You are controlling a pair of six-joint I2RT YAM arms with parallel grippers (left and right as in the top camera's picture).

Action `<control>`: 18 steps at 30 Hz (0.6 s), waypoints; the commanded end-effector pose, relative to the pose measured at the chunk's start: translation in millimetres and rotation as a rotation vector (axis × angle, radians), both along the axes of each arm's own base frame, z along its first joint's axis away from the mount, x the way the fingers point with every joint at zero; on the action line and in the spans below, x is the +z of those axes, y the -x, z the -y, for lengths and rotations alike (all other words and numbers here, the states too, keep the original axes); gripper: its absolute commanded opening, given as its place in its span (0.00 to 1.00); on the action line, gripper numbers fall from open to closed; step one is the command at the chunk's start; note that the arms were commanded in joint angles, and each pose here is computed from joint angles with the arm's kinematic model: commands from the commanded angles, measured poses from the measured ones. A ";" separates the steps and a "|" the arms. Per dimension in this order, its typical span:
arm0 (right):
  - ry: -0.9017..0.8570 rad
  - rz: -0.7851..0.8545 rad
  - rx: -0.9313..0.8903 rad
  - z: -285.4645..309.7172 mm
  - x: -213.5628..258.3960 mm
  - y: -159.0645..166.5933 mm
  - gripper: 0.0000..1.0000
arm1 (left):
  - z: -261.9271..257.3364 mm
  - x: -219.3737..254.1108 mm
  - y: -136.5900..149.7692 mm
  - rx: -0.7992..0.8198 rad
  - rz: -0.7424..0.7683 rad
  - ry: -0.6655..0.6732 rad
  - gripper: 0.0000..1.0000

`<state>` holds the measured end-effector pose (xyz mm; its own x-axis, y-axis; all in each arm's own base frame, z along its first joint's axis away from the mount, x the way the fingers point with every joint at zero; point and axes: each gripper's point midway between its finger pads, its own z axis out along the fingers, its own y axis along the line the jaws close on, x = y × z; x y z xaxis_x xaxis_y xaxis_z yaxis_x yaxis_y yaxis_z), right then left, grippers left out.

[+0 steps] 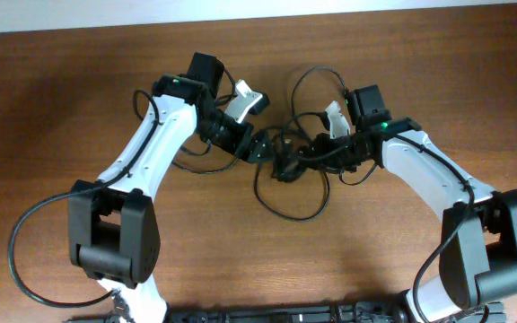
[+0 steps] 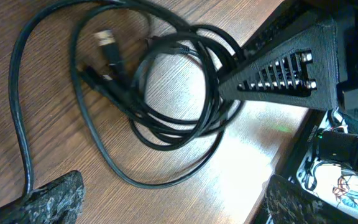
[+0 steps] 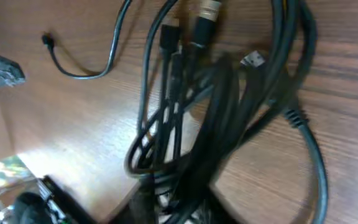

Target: Untangle cables

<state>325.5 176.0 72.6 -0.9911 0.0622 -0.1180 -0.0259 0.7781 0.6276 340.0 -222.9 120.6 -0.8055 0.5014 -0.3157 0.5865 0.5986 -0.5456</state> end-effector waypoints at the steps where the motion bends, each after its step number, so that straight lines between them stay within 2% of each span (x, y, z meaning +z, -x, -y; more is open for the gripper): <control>1: 0.022 0.025 -0.009 3.1 3.5 -4.8 0.04 | -2.7 -1.8 6.0 -0.014 0.015 -0.002 0.89; 3: -0.032 0.030 0.010 -4.7 9.8 -4.3 0.04 | 0.6 -10.2 8.3 -0.024 0.022 -0.004 0.85; 6: -0.107 0.071 0.036 -15.4 21.3 -10.1 0.04 | 9.4 -19.1 9.4 -0.053 0.061 -0.026 0.90; 9: -0.119 0.081 0.040 -17.2 23.4 -11.6 0.04 | 20.7 -23.0 7.4 -0.087 0.124 -0.065 0.90; 11: -0.119 0.081 0.041 -17.1 23.4 -11.5 0.04 | 30.4 -24.4 10.6 -0.116 0.150 -0.080 0.84; 12: -0.119 0.081 0.041 -17.1 23.3 -11.5 0.04 | 26.7 -31.0 8.9 -0.120 0.179 -0.153 0.80; 14: -0.119 0.081 0.040 -17.1 23.3 -11.5 0.04 | 22.3 -35.7 6.2 -0.120 0.206 -0.213 0.79; 18: -0.118 0.076 0.040 -16.9 22.9 -10.7 0.04 | 23.5 -35.1 4.4 -0.119 0.215 -0.209 0.79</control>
<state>335.2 189.5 86.6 -0.9845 0.0523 -0.1671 -0.0798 0.7156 0.6939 332.5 -250.5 79.2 -0.6792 0.6534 -0.3343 0.7340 0.6023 -0.3139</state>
